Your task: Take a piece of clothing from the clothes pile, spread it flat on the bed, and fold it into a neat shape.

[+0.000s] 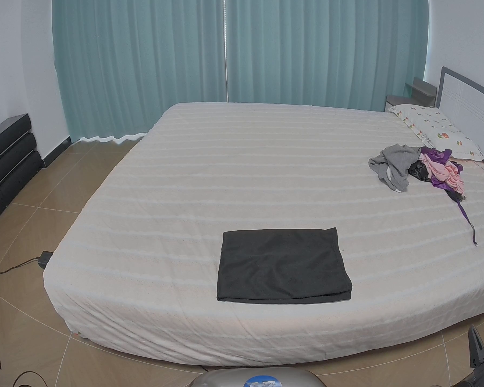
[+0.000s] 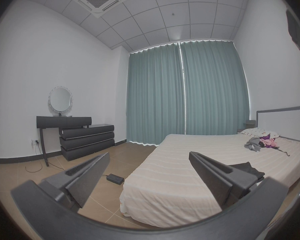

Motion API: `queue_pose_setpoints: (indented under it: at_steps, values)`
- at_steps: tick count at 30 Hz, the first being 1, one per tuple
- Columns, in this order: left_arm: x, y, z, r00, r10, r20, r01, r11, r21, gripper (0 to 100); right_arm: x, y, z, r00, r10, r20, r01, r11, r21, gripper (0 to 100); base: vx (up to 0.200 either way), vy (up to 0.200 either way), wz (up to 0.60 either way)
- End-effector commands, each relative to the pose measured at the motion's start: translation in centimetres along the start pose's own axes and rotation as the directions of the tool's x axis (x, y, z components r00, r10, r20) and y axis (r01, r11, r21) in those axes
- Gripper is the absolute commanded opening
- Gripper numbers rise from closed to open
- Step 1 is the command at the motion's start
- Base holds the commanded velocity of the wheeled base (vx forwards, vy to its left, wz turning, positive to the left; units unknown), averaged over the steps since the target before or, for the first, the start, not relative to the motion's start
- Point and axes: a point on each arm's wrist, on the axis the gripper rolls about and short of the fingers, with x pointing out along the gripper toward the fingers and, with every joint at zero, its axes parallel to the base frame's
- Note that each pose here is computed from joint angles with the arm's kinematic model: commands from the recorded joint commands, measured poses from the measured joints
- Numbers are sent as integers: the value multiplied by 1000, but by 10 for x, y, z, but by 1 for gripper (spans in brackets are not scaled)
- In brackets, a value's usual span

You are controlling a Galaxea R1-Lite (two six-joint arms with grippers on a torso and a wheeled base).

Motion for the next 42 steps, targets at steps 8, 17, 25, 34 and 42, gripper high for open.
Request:
queue_pose_setpoints:
  at_steps: [8,17,25,34,42]
  values:
    - [7,-5,-33,997,-73,-40,74,997,35,100,5,-1,-12,994,-105,-16,105,994,17,100,0,0,0]
    - [15,-11,-56,980,-194,-36,196,980,47,100,6,1,-13,999,-44,11,43,997,66,100,0,0,0]
    - [14,-14,-56,946,-322,-42,323,946,39,100,6,2,-12,1000,-9,13,7,988,155,100,0,0,0]
    - [13,-14,-59,940,-334,-64,333,942,-29,100,9,2,-12,996,0,89,-3,1000,31,100,0,0,0]
    - [13,-14,-63,938,-331,-101,331,943,-13,100,8,3,-14,999,17,36,-22,989,145,100,0,0,0]
